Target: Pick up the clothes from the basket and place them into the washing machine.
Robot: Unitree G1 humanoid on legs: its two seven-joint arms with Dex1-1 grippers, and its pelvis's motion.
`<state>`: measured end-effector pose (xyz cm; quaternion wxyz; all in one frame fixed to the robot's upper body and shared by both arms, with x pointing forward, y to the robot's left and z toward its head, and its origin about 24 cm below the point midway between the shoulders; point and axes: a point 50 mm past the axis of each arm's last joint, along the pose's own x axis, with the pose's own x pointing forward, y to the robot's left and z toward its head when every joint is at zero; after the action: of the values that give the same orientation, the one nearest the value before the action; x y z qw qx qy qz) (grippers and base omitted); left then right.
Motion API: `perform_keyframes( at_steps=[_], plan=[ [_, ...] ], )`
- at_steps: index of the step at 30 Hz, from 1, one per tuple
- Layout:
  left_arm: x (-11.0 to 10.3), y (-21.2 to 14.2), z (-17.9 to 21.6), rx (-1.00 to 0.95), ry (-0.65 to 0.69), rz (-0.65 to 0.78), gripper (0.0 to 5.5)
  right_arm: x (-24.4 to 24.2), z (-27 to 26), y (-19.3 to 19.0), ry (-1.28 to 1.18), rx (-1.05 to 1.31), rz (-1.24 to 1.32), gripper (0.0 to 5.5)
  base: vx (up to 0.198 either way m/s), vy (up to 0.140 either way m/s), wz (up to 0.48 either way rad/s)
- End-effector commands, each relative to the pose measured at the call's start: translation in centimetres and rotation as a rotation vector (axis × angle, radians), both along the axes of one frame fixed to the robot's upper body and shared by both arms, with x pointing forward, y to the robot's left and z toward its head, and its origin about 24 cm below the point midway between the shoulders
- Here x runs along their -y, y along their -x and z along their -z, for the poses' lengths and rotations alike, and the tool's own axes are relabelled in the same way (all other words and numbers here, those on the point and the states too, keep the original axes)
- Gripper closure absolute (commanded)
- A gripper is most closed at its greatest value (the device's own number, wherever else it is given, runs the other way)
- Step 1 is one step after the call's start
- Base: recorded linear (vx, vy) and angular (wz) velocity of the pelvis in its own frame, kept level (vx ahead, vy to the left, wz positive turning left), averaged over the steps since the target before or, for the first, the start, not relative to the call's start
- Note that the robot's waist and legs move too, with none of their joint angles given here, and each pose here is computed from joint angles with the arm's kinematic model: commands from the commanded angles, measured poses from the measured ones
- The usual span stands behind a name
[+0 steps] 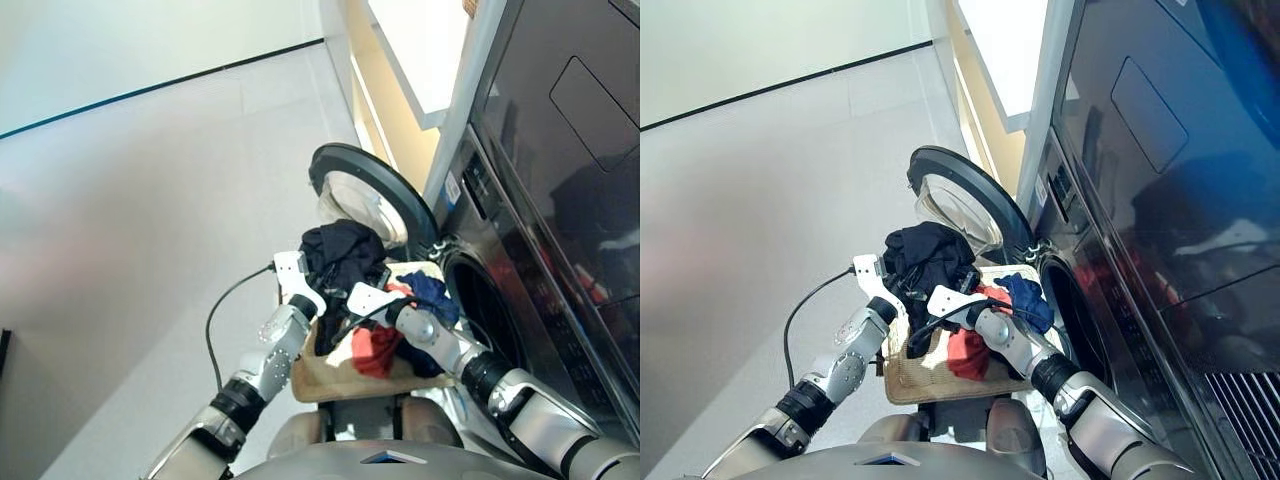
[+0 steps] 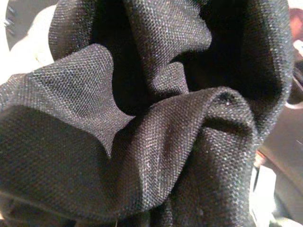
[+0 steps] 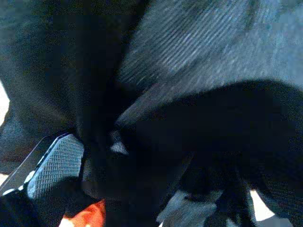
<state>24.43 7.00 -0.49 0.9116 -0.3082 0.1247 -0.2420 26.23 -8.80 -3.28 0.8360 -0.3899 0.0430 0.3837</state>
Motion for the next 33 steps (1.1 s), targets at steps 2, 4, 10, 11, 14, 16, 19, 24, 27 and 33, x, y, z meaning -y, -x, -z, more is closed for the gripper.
perform_keyframes(
  at_steps=[2,4,10,11,14,16,19,24,27,33],
  plan=[
    [1.2,0.1,-2.5,0.113,0.080,0.110,5.50,-2.1,-1.1,-0.9,-0.076,0.072,0.028,4.34,0.000,0.000,0.000],
    [1.2,0.3,-2.3,0.106,0.071,0.123,5.50,-2.1,-1.1,-1.0,-0.089,0.071,0.048,5.50,0.000,0.000,0.000],
    [1.0,0.5,-1.6,0.080,0.048,0.129,5.50,-1.6,-0.7,-0.7,-0.116,0.045,0.094,5.50,0.000,0.000,0.000],
    [0.8,0.5,-1.4,0.071,0.047,0.118,3.60,-1.3,-0.5,-0.5,-0.118,0.034,0.108,5.50,0.000,0.000,0.000],
    [0.1,0.4,-0.8,0.050,0.046,0.091,0.00,-0.7,0.1,-0.2,-0.123,0.017,0.147,5.50,0.000,0.000,0.000],
    [-0.7,0.3,-0.5,0.038,0.041,0.055,0.00,-0.3,0.4,0.1,-0.120,0.012,0.168,5.50,0.000,0.000,0.000],
    [-2.6,0.1,0.4,-0.002,0.048,-0.069,0.00,0.7,1.1,0.6,-0.128,-0.003,0.238,5.50,0.000,0.000,0.000],
    [-6.4,0.0,1.8,-0.078,0.035,-0.367,0.00,2.3,0.0,0.6,-0.219,0.032,0.359,5.50,0.000,0.000,0.000],
    [-10.2,0.8,3.0,-0.110,-0.134,-0.533,0.00,5.2,-0.3,1.3,-0.252,0.046,0.478,5.50,0.000,0.000,0.000],
    [-11.7,1.0,6.0,-0.248,-0.309,-0.682,0.00,6.4,1.6,-0.2,-0.348,-0.032,0.772,5.50,-0.105,0.057,-0.003]
  ],
)
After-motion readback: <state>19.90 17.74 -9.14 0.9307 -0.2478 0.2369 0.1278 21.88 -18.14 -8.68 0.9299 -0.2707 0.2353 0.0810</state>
